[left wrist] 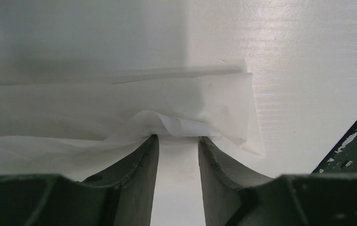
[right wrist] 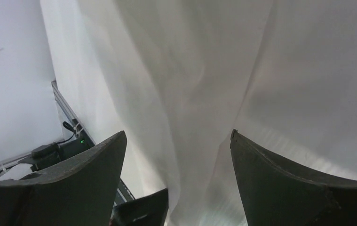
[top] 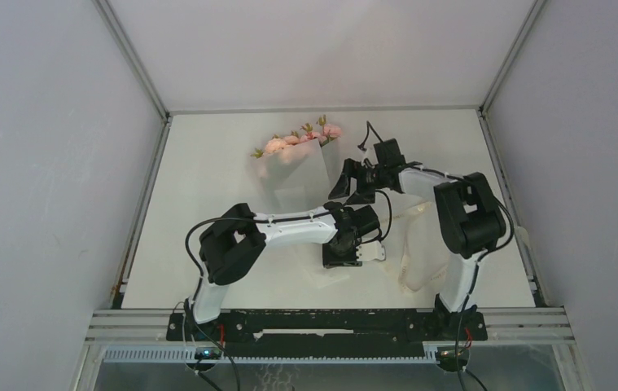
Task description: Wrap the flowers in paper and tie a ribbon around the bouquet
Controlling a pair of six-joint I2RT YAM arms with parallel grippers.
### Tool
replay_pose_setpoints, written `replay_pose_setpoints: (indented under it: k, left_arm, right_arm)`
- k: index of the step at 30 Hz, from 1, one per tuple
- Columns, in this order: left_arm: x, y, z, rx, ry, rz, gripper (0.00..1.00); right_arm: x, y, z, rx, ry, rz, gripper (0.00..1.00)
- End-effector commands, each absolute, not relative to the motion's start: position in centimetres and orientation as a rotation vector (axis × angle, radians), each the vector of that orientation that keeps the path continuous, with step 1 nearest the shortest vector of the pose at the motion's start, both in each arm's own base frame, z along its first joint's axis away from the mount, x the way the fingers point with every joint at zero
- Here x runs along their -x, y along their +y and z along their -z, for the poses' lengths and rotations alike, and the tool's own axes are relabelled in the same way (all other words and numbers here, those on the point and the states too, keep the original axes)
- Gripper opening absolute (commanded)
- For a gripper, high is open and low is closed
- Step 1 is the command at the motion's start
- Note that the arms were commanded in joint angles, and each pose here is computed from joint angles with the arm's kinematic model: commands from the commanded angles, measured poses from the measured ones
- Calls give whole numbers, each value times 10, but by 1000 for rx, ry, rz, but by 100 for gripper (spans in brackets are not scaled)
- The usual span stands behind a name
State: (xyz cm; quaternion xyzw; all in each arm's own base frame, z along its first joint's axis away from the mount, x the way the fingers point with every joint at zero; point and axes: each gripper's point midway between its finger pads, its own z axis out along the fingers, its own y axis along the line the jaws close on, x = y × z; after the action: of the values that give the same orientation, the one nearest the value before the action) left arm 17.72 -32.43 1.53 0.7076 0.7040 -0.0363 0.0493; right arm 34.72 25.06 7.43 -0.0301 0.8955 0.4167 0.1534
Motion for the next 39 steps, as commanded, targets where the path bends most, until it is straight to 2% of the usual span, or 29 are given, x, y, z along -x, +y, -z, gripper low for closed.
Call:
replay_pose_setpoints:
  k: [1, 5, 7, 8, 9, 12, 13, 16, 19, 23, 26, 30, 34, 39]
  left_arm:
    - [-174, -309, 23, -2199, 2235, 104, 44]
    - [-175, -309, 23, -2198, 2233, 104, 44]
    - [-174, -309, 23, -2199, 2234, 106, 44]
    - [-175, -309, 23, -2199, 2235, 104, 44]
    - [-175, -309, 24, -2198, 2235, 104, 44]
    - [-175, -309, 23, -2196, 2235, 106, 44]
    - [-175, -309, 22, -2197, 2233, 108, 44]
    - [-179, -309, 14, -2186, 2213, 99, 45]
    - [-195, -322, -21, -2081, 2160, 122, 51]
    - [-201, -369, -107, -1814, 2049, 475, 62]
    - [-207, -403, -143, -1617, 1976, 685, 69]
    - [-233, -438, -136, -1341, 2078, 800, 70]
    - [-251, -459, -101, -1167, 2285, 921, 66]
    - [-269, -466, -73, -1112, 2316, 849, 65]
  right_arm:
    - [-361, 271, -64, 110, 2540, -1248, 89]
    - [-351, 286, -42, 145, 2574, -1309, 88]
    - [-349, 289, -35, 142, 2591, -1314, 82]
    - [-349, 289, -32, 135, 2596, -1322, 75]
    - [-348, 291, -32, 132, 2593, -1343, 61]
    - [-348, 298, -35, 139, 2562, -1440, 12]
    - [-348, 300, -35, 144, 2555, -1464, 2]
    - [-352, 301, -38, 149, 2529, -1473, 0]
    - [-361, 297, -41, 127, 2502, -1458, 0]
    - [-378, 286, -44, 74, 2461, -1457, 0]
    - [-386, 281, -44, 72, 2458, -1454, 0]
    - [-393, 278, -44, 106, 2467, -1438, 0]
    - [-407, 269, -43, 118, 2464, -1389, 0]
    - [-418, 259, -35, 97, 2486, -1354, 0]
